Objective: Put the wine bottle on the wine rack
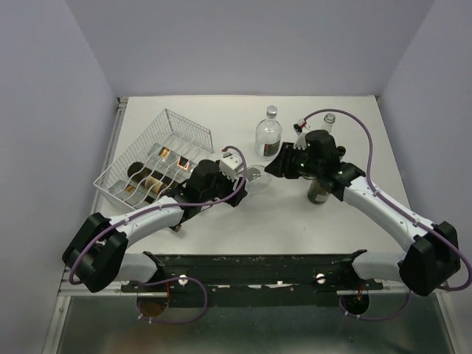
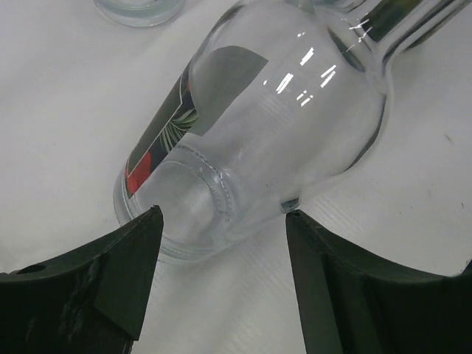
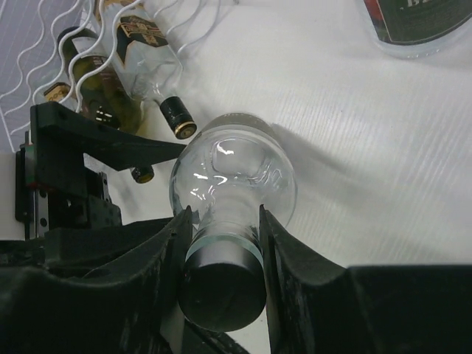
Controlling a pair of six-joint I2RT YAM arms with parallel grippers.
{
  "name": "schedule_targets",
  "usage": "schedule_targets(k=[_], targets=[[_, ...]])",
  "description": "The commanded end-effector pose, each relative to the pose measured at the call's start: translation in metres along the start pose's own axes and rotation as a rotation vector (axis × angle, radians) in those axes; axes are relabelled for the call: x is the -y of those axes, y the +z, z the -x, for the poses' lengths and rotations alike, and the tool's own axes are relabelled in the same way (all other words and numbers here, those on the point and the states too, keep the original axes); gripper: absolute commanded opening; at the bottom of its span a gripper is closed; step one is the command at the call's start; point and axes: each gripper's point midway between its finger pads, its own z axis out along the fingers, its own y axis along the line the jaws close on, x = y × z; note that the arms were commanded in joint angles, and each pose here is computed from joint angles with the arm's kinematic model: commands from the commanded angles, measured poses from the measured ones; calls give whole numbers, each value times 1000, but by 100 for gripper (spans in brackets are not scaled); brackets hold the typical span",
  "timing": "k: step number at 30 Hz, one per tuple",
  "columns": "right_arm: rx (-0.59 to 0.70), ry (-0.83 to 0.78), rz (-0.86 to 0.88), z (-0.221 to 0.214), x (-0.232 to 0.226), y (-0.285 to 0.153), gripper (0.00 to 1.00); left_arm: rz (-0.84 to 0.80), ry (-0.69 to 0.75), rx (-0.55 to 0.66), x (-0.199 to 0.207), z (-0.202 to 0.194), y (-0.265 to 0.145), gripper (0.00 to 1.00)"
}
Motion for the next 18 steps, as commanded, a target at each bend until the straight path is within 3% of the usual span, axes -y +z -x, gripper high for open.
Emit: schedule_targets(k=[1, 12, 18], targets=[[5, -130, 123, -21, -9, -4, 1, 96, 5, 30, -12, 12, 16, 75], [-183, -328, 80, -82, 10, -12, 1, 136, -12, -3, -18, 5, 23, 74], [-253, -420, -17, -102, 26, 2, 1, 185, 17, 77, -25, 24, 6, 74]])
